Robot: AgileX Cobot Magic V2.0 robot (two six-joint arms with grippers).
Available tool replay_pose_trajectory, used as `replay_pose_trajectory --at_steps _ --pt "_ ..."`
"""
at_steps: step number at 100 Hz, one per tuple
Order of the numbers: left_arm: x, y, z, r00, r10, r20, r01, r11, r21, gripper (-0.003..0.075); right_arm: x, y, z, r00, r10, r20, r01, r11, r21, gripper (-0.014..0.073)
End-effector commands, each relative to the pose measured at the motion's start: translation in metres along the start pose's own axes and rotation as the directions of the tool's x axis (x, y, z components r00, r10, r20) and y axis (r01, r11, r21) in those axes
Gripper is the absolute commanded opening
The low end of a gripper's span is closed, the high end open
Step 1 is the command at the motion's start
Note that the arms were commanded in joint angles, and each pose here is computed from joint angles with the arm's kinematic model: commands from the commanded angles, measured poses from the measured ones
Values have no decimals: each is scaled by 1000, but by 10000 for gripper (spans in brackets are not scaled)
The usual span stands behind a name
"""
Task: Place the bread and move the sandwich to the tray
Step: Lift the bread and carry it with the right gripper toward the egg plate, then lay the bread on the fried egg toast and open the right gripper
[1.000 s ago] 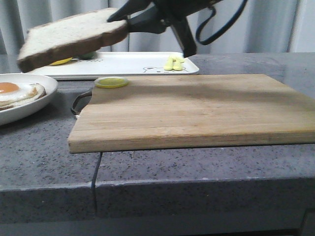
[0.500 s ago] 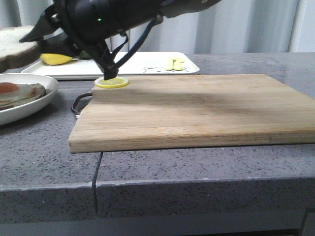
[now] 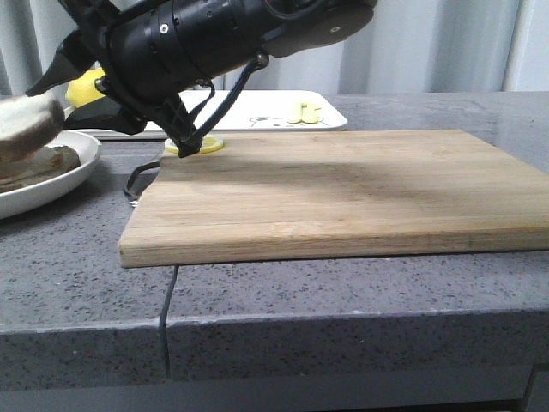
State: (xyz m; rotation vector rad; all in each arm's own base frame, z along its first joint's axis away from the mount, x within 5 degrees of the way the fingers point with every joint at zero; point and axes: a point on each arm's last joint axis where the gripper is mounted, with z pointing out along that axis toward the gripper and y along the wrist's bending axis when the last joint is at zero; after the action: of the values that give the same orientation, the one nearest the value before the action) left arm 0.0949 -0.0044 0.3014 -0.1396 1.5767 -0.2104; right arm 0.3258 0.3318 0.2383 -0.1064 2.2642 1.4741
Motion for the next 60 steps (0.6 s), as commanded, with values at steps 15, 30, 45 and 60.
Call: replay_pose_trajectory --at_steps 15,30,45,60 --pt "-22 -5 -1 996 -5 88 3 1000 16 -20 -17 41 -24 975 -205 86 211 975 -74 340" --pt "-35 -8 -3 997 24 67 -25 1000 15 -19 -23 55 -40 915 -380 137 385 923 -7 324" --pt "-47 -9 0 992 121 -20 -121 993 -13 12 -26 74 -60 836 -529 146 531 847 29 132" --pt "-58 -12 9 989 128 -72 -130 991 -22 159 -25 93 -79 757 -638 144 640 768 39 -70"
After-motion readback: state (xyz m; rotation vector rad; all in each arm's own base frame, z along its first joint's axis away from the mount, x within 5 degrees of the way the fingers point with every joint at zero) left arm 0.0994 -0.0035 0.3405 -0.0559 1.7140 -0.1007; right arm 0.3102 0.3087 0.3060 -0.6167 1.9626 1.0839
